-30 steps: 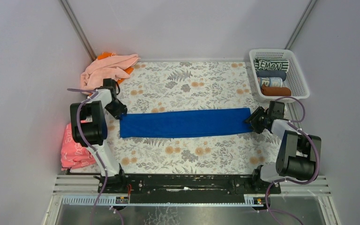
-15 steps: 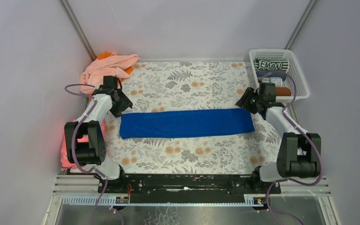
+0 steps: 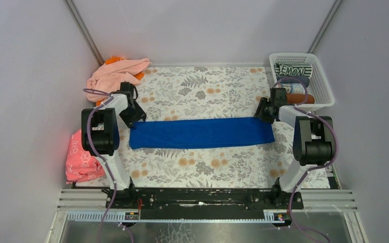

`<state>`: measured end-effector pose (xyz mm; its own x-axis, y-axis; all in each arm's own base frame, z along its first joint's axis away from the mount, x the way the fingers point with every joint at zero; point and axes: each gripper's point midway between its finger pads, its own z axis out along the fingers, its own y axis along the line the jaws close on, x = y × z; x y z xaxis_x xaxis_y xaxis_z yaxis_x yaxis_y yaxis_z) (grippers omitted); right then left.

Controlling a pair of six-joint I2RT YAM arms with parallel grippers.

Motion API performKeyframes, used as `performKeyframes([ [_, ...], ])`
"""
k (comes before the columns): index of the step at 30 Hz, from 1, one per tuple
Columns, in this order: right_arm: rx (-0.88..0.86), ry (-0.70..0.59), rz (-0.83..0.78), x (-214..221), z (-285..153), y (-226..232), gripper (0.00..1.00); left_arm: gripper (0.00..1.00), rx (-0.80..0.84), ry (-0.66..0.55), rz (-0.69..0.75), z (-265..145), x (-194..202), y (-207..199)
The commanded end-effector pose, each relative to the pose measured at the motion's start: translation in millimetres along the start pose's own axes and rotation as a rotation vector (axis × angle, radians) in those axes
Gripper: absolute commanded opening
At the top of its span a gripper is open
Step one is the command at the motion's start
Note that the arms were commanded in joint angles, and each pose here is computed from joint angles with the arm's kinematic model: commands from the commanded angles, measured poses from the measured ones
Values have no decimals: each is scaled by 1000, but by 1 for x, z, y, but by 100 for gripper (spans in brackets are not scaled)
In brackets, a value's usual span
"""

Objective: Roll the towels
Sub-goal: Fold the towel at the center of the board.

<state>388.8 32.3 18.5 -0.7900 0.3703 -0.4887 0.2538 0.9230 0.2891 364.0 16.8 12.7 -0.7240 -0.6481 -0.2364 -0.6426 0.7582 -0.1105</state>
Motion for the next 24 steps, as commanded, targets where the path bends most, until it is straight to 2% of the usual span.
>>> performKeyframes([
  [1, 94, -50, -33, -15, 6, -15, 54, 54, -53, -22, -25, 14, -20, 18],
  [5, 163, -66, -34, -17, 3, -28, 54, 55, -55, -25, -36, 10, -23, 25],
  [10, 44, -108, -66, -35, -18, -1, 58, 64, -3, -45, -9, -4, -18, 13],
  [13, 32, -110, -88, -42, -36, 6, 60, 67, 4, -67, 12, -11, -18, 8],
  [18, 104, -94, -120, -33, -61, -8, 61, 73, 9, -108, 16, -23, -27, 5],
  [24, 239, -30, -122, -10, -67, -37, 61, 81, 18, -131, 15, -32, -31, 4],
])
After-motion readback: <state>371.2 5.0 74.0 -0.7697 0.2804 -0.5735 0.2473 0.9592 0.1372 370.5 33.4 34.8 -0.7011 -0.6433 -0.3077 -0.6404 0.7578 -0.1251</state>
